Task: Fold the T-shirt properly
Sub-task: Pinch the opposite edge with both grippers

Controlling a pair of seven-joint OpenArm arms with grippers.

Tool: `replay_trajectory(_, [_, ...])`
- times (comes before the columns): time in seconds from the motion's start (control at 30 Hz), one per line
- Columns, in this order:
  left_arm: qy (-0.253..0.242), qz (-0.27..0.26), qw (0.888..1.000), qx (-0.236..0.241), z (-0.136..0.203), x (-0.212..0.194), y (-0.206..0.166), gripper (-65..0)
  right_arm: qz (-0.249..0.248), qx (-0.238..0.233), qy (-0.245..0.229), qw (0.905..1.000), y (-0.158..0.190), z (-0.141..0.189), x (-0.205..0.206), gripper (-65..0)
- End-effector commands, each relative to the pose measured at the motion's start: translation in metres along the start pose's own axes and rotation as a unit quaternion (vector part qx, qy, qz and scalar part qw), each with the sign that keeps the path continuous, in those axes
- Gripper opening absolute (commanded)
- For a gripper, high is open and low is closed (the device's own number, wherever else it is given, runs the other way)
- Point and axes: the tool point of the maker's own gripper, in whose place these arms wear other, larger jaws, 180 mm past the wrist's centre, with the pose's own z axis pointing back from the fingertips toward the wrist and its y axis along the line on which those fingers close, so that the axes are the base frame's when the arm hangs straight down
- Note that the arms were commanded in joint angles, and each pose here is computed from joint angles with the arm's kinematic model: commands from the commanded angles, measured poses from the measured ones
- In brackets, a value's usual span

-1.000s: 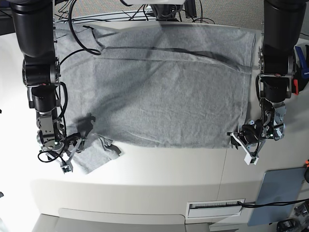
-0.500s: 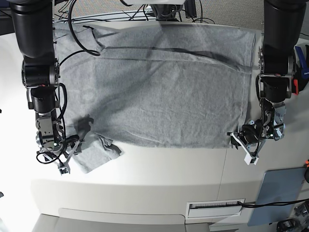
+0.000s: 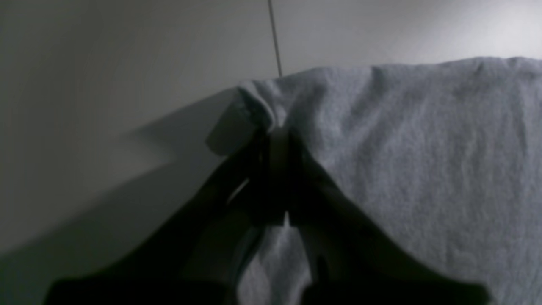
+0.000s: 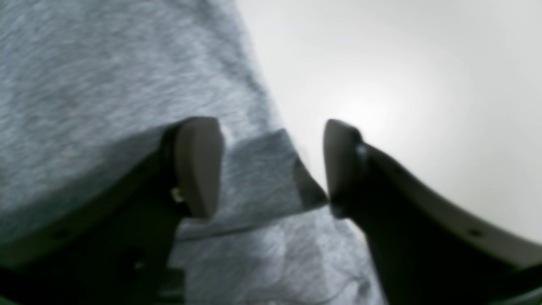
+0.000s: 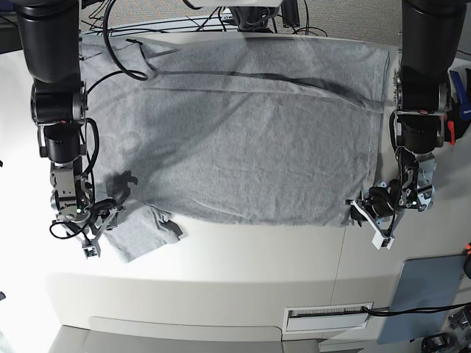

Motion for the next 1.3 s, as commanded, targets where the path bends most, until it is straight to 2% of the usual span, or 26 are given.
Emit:
replay_trajectory(0.0, [0.016,-0.01,1.0,0.006,0.003,-0.001,0.005,-65.0,0.007,-0.013,0.024,0.9996,-0.011,0.002,-0.009,-35.4])
replay_trajectory(0.13, [0.014,-0.009,1.0,0.005,0.003,-0.001,0.004,-65.0,0.009,-0.013,0.029,0.9995,-0.01,0.001,-0.015,-53.5])
replay_trajectory(0.23, [0.014,-0.009,1.0,0.005,0.003,-0.001,0.004,-65.0,0.025,-0.032,0.023,0.9989,-0.017,0.001,-0.012,-63.9])
replay_trajectory(0.37, [0.001,-0.009,1.0,0.005,0.003,0.004,0.004,-65.0,0.038,-0.079,0.009,0.9961,-0.034,0.003,-0.006,-65.0])
replay_trajectory(0.57, [-0.002,-0.009,1.0,0.006,0.003,0.005,0.004,-65.0,0.041,-0.086,-0.007,0.9954,-0.037,0.007,0.008,-65.0])
replay_trajectory(0.63, [-0.001,-0.009,1.0,0.006,0.003,0.005,0.004,-65.0,0.043,-0.09,-0.015,0.9949,-0.04,0.011,0.016,-60.0])
replay_trajectory(0.77, [0.006,-0.01,1.0,0.007,0.003,0.0,0.005,-65.0,0.051,-0.103,-0.045,0.9924,-0.051,0.023,0.044,-39.9])
replay_trajectory(0.83, [0.011,-0.01,1.0,0.007,0.003,-0.002,0.005,-65.0,0.054,-0.111,-0.058,0.9907,-0.059,0.029,0.053,-33.2])
replay_trajectory(0.9, [0.014,-0.01,1.0,0.007,0.003,-0.003,0.005,-65.0,0.047,-0.103,-0.057,0.9919,-0.061,0.029,0.051,-32.4])
replay_trajectory(0.97, [0.013,-0.01,1.0,0.007,0.003,-0.003,0.005,-65.0,0.028,-0.074,-0.042,0.996,-0.055,0.026,0.038,-32.4])
replay_trajectory(1.07, [0.013,-0.01,1.0,0.006,0.003,-0.002,0.005,-65.0,0.005,-0.067,-0.026,0.9974,-0.056,0.02,0.02,-32.4])
replay_trajectory(1.17, [0.013,-0.01,1.0,0.006,0.003,-0.002,0.005,-65.0,-0.062,-0.053,-0.034,0.9961,-0.06,0.017,0.01,-32.4])
replay_trajectory(1.27, [0.013,-0.01,1.0,0.006,0.003,-0.002,0.005,-65.0,-0.127,0.009,-0.046,0.9908,-0.047,0.015,0.004,-32.4])
